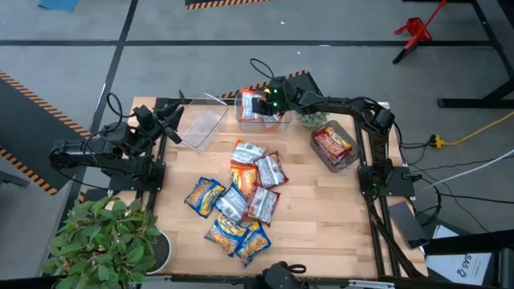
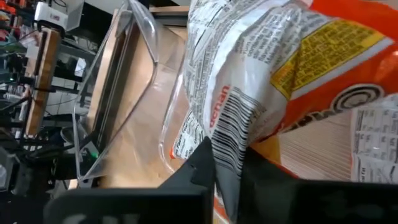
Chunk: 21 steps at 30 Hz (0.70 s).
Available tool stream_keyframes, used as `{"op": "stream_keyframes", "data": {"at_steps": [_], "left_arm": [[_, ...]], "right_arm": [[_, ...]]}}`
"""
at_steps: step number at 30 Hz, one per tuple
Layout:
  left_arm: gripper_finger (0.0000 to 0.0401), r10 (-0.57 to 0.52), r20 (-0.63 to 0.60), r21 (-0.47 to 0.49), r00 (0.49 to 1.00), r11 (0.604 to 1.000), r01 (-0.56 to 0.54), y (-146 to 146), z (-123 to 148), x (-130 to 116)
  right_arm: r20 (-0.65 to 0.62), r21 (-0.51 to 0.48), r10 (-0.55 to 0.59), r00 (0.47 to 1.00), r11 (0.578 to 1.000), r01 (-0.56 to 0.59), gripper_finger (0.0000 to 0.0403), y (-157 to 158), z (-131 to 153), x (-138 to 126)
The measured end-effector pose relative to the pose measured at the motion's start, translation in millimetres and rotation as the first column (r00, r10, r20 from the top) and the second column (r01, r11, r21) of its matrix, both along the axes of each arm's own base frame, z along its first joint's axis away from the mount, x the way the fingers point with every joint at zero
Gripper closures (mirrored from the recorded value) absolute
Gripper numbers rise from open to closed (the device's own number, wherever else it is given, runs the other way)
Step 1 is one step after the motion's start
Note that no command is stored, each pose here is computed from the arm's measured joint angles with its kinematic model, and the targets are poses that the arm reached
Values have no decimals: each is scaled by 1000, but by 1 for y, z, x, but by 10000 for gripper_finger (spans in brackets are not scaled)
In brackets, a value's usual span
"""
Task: Sort Maruchan noodles
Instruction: Put the orange noodle pack into the right transparent bin
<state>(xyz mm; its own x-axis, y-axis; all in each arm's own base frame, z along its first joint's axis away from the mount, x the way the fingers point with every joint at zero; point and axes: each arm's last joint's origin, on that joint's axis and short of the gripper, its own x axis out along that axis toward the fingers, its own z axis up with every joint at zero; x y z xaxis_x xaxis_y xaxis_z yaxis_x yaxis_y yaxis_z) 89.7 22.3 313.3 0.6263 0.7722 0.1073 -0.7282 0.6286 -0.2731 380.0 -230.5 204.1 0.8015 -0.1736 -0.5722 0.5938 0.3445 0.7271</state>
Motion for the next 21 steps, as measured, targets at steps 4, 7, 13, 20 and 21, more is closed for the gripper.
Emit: {"op": "stream_keyframes", "data": {"at_steps": [4,7,13,20,21], "left_arm": [[274,0,0,0,1000,1000,0,0,0,0],[274,0,0,0,1000,1000,0,0,0,0],[274,1,0,0,1000,1000,-1,0,0,0],[274,0,0,0,1000,1000,0,0,0,0],[274,0,0,0,1000,1000,0,0,0,0]], "right_arm": [[-4,5,7,1000,1000,-7,333,0,-1,0],[-10,-3,15,1000,1000,-15,299,1,-1,0],[1,0,36,999,999,-36,243,1,0,0],[13,31,78,997,996,-78,215,2,0,-1],[11,38,77,997,996,-78,215,1,0,-2]]}}
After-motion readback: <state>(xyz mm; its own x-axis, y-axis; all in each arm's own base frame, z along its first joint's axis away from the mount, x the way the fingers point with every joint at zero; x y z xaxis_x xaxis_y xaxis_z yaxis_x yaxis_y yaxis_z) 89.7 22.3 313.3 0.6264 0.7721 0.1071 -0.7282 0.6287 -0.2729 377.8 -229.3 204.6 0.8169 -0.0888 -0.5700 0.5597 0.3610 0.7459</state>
